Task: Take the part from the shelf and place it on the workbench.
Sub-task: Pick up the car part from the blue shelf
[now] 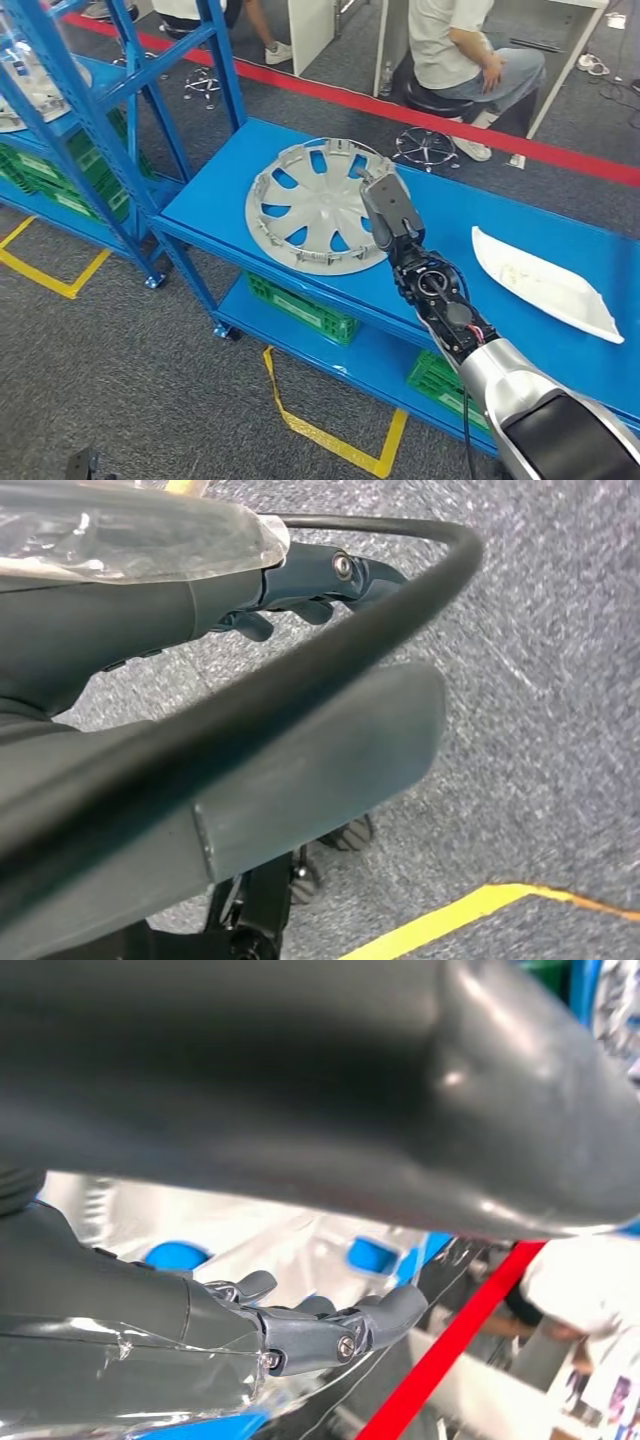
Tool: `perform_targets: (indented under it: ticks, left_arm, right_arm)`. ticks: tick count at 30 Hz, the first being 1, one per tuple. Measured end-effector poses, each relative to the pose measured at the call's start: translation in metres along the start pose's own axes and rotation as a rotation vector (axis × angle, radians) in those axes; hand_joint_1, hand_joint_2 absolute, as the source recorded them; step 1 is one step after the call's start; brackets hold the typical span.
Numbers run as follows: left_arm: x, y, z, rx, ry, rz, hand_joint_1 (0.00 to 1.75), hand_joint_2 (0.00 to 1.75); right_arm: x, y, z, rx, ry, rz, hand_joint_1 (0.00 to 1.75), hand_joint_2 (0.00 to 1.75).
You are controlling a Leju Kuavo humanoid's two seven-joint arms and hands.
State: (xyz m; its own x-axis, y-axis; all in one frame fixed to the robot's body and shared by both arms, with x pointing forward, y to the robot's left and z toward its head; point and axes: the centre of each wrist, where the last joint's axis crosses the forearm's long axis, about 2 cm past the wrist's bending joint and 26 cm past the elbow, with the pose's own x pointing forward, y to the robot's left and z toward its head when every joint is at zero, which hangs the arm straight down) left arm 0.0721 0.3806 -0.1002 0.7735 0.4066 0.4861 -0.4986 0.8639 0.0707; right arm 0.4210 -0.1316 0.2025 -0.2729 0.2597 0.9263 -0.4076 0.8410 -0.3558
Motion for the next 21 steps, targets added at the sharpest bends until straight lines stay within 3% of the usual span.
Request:
perform_targets:
  ticks: [21]
  left_arm:
    - [-0.0013,0.0001,0.0004,0.000,0.003,-0.004,0.00,0.00]
  right_arm:
    - [0.0024,0.0005,-0.0009,0.005,-0.004,0.009,0.00,0.00]
